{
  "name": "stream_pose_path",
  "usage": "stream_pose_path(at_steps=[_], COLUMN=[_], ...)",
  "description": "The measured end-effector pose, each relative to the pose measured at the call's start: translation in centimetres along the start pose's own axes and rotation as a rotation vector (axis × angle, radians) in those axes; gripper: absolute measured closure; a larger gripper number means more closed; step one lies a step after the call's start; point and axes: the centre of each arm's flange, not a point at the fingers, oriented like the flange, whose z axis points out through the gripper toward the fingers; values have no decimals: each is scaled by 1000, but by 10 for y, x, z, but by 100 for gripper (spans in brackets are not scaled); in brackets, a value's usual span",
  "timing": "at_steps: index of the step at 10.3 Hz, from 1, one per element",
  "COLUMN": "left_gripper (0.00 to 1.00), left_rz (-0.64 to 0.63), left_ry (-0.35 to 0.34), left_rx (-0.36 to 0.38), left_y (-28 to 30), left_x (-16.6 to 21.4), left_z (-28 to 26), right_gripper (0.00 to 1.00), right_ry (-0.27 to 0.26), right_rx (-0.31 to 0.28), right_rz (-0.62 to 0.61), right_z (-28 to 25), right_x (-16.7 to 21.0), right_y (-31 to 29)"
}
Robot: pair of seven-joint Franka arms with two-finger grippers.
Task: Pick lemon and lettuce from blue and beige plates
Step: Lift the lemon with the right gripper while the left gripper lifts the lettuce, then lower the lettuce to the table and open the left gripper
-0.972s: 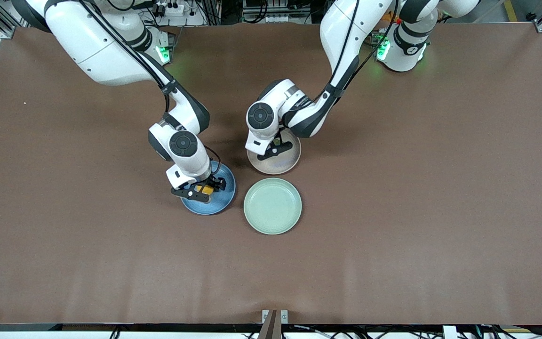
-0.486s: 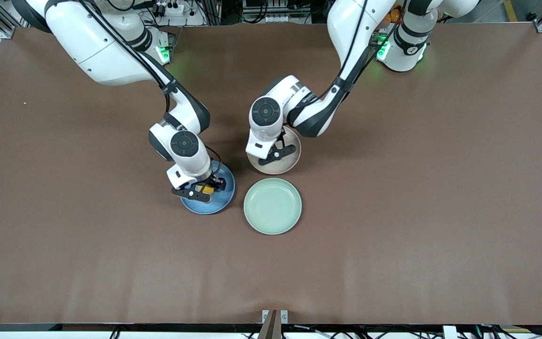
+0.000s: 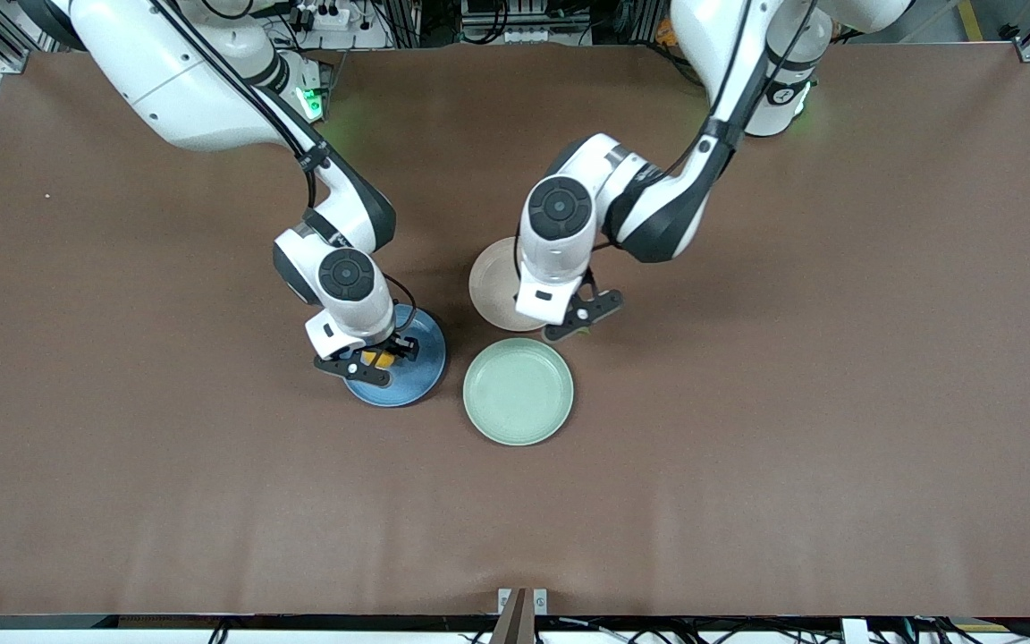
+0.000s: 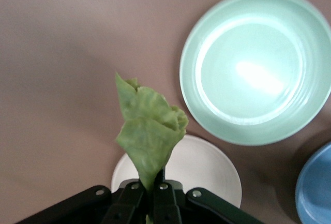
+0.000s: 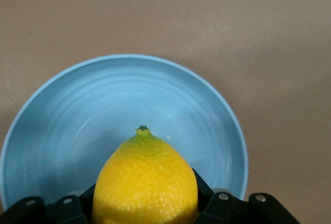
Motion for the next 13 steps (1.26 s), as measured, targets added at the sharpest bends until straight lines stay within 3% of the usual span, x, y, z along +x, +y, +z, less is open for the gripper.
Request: stream_pose_path(at_steps=[4, 10, 13], left_gripper=[97, 97, 97], left_rz=[74, 254, 332], left_ry=[51, 34, -6], left_rx=[22, 71, 86], left_y=[-54, -145, -206], left_x=[78, 194, 256], left_z=[-58, -60, -42], right_gripper=[42, 42, 42], right_ry=[-100, -120, -76], right_rx=[-50, -38, 8], right_rz=[-90, -213, -273], right_z=[-55, -70, -45], right_x=[26, 85, 102], right_y=[59, 189, 247])
